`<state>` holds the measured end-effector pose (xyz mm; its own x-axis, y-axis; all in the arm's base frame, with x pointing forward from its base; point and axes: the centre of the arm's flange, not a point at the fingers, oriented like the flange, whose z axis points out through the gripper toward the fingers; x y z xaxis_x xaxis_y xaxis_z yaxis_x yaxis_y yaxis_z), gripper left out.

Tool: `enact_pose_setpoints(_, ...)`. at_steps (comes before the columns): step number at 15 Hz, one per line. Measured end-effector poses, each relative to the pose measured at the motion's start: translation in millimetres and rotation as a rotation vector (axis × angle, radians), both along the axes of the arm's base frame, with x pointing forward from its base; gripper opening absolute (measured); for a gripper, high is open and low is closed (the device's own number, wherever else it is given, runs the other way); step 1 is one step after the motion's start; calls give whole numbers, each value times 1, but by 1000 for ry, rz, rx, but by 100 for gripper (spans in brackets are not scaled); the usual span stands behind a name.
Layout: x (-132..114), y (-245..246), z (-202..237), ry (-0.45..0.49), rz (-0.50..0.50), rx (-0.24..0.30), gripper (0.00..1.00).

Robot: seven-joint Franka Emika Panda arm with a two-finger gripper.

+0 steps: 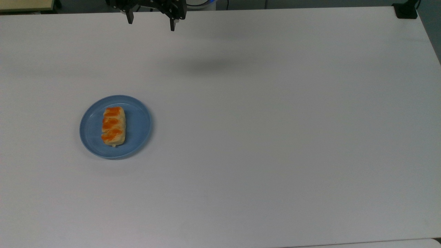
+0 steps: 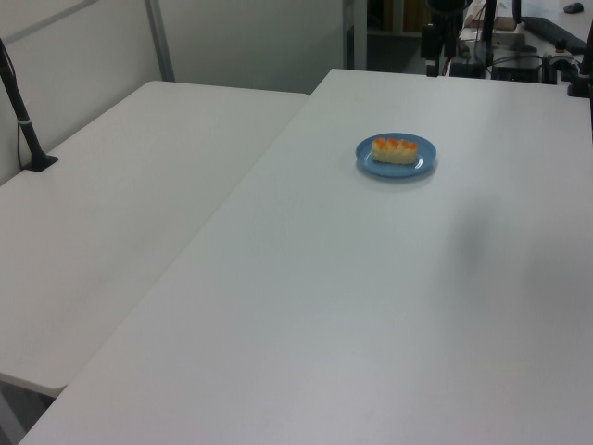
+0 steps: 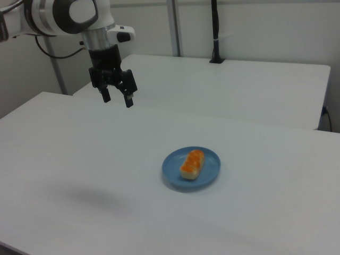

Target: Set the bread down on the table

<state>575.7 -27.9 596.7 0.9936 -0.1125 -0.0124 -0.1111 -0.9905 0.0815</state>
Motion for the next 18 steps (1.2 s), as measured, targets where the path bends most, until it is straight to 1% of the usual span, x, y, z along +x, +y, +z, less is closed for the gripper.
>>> enact_pose_setpoints(16,0,-2,-1,2,7,0,100)
enact_pose_setpoints(18,2,-2,-4,10,27,0,100)
